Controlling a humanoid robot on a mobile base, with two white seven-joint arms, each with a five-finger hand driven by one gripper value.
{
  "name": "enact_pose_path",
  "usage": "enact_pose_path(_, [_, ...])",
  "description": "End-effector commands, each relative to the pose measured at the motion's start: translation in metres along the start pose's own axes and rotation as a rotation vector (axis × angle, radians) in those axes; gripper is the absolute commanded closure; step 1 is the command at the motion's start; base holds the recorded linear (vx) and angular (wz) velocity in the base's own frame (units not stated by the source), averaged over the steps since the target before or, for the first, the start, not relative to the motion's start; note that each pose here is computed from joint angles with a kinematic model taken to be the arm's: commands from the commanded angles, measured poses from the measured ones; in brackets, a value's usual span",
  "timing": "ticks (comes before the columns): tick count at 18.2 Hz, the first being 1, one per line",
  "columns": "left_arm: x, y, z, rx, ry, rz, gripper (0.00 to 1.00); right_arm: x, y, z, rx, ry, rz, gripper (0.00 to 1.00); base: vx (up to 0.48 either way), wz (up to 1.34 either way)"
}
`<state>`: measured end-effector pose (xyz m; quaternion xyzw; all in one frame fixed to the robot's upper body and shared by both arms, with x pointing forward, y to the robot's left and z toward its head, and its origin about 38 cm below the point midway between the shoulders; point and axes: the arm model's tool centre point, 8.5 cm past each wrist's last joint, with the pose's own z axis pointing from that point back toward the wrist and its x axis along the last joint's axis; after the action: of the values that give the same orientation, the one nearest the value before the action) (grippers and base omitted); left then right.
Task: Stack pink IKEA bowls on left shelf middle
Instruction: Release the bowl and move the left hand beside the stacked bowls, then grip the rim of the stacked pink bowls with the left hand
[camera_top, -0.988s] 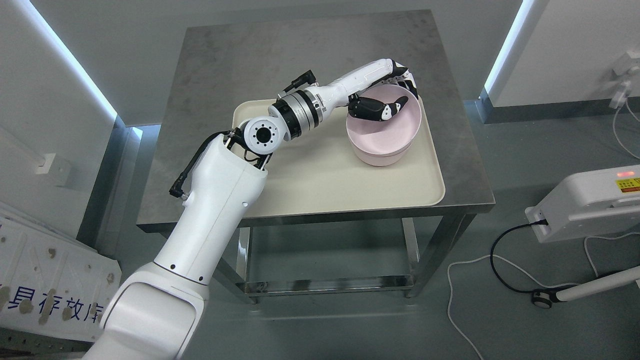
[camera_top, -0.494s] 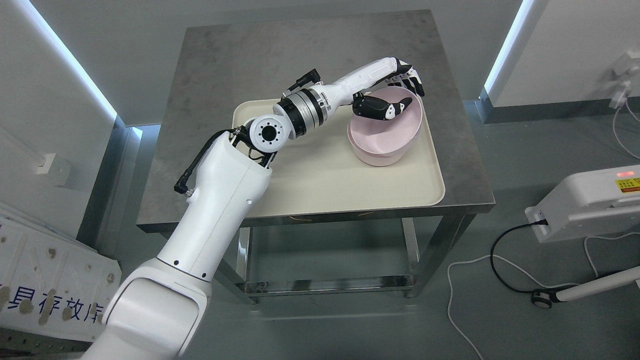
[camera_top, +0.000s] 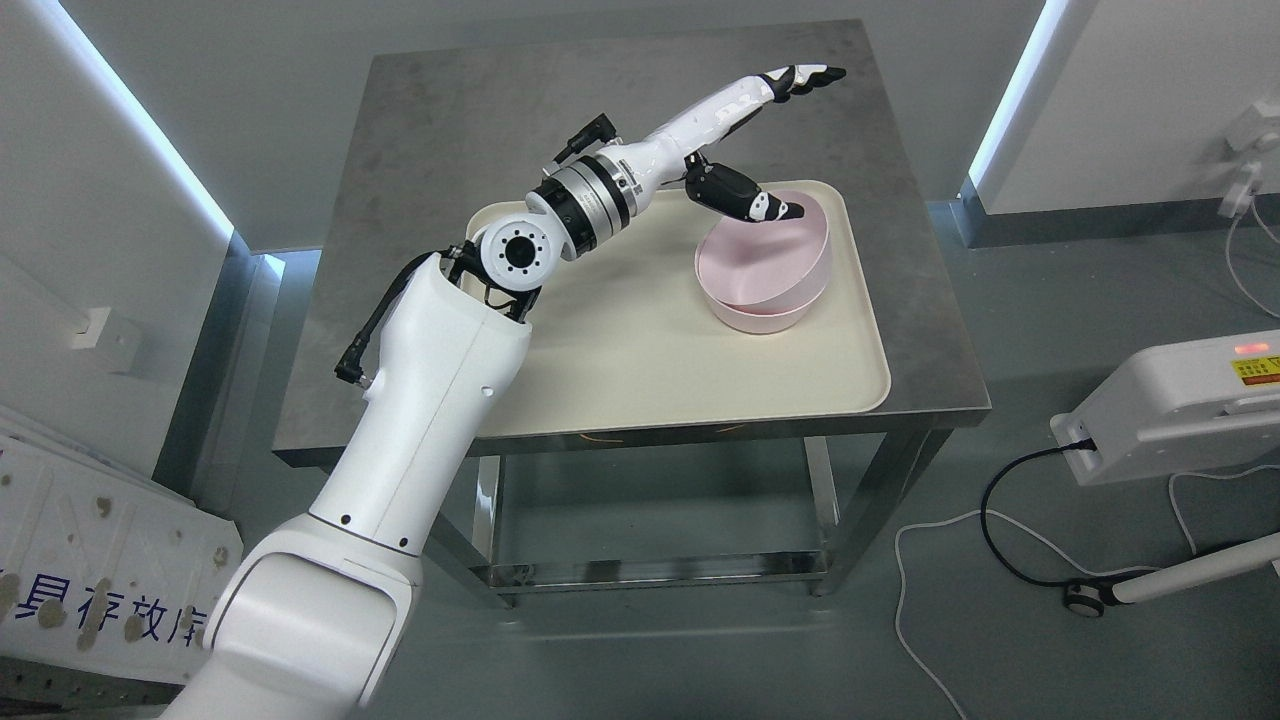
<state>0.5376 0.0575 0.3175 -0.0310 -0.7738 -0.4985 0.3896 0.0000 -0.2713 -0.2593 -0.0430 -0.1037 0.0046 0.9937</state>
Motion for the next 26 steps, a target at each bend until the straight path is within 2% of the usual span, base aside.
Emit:
enact_pose_path(1, [0.030, 0.060, 0.058, 0.325, -0.310, 0.304, 0.06, 0.006, -0.011, -0.001, -0.019, -0.017, -0.002, 0.00, 0.000, 0.00])
enact_pose_path(3, [0.029, 0.027, 0.083, 0.334, -0.338, 0.327, 0.01, 0.006, -0.011, -0.001, -0.019, -0.017, -0.002, 0.00, 0.000, 0.00])
enact_pose_path(5, [0.025, -0.005, 0.102, 0.323, -0.330, 0.341, 0.01, 0.006, -0.011, -0.001, -0.019, -0.017, -0.002, 0.00, 0.000, 0.00])
enact_pose_path(8, [0.024, -0.029, 0.126, 0.285, -0.276, 0.254, 0.01, 0.006, -0.011, -0.001, -0.019, -0.017, -0.002, 0.00, 0.000, 0.00])
enact_pose_path(12, [0.020, -0.052, 0.125, 0.075, -0.184, -0.041, 0.01, 0.006, -0.011, -0.001, -0.019, -0.017, -0.002, 0.00, -0.003, 0.00])
enact_pose_path(16, [0.022, -0.093, 0.109, -0.149, -0.140, -0.154, 0.01, 0.006, -0.011, -0.001, -0.019, -0.017, -0.002, 0.00, -0.005, 0.00])
enact_pose_path(18, [0.024, -0.099, 0.102, -0.186, -0.118, -0.216, 0.01, 0.006, -0.011, -0.001, -0.019, -0.017, -0.002, 0.00, 0.000, 0.00])
enact_pose_path(20, [0.032, -0.090, 0.077, -0.194, -0.092, -0.304, 0.01, 0.006, -0.011, -0.001, -0.019, -0.017, -0.002, 0.00, 0.000, 0.00])
enact_pose_path(24, [0.023, -0.063, 0.057, -0.152, -0.015, -0.288, 0.02, 0.006, -0.011, -0.001, -0.019, -0.017, -0.002, 0.00, 0.000, 0.00])
enact_pose_path(26, [0.016, -0.071, 0.062, -0.159, 0.000, -0.266, 0.02, 0.006, -0.011, -0.001, -0.019, -0.017, -0.002, 0.00, 0.000, 0.00])
